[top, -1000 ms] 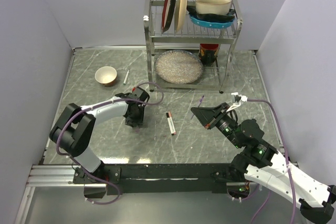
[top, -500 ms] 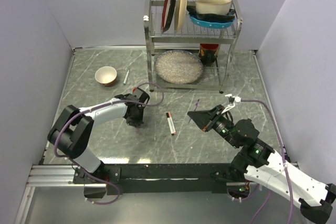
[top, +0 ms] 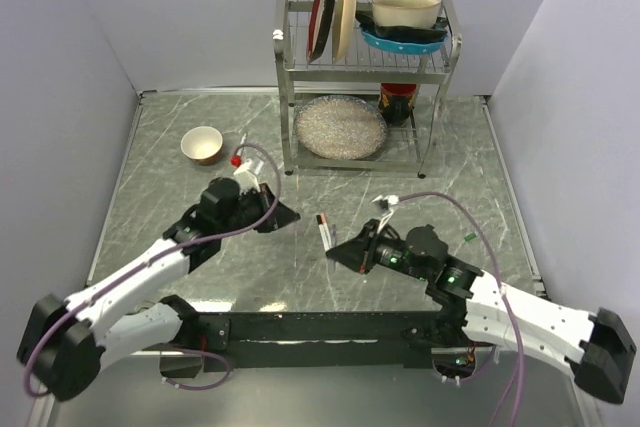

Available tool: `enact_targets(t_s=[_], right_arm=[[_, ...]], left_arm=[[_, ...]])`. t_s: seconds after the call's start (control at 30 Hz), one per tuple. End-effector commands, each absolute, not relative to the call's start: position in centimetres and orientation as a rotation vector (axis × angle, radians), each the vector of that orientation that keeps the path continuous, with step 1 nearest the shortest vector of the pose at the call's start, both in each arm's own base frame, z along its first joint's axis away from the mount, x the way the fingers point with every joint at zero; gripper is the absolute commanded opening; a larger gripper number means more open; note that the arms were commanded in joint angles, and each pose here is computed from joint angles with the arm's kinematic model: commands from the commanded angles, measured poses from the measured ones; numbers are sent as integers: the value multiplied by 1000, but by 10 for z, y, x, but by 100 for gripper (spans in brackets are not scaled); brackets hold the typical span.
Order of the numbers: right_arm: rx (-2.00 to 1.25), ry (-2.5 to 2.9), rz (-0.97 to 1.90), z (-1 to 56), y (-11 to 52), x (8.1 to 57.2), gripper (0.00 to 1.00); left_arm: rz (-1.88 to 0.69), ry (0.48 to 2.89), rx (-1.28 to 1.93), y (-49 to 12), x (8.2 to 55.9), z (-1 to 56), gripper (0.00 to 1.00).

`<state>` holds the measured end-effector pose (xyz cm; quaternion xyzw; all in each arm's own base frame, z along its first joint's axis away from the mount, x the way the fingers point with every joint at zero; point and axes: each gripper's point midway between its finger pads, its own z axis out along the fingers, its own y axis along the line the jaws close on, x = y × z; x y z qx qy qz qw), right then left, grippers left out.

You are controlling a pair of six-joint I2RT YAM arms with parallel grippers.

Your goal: Insert the pens into the pen caps

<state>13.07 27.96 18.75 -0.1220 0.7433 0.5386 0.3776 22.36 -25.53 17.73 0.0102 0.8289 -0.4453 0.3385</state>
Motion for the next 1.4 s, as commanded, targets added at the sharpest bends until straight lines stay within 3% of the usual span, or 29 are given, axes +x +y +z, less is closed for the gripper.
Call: enact_targets(t_s=[0.0,0.27,1.37], right_arm=[[-468,1787,1493,216,312,108,0],[-459,1822,1513,212,334,108,0],[-426,1760,1458,251,345,129,0]], left_arm=[[-1479,1799,46,-270,211,267,1],[-1530,1692,148,-265,191,292,1],[-1588,1723,233,-264,167,271,1]])
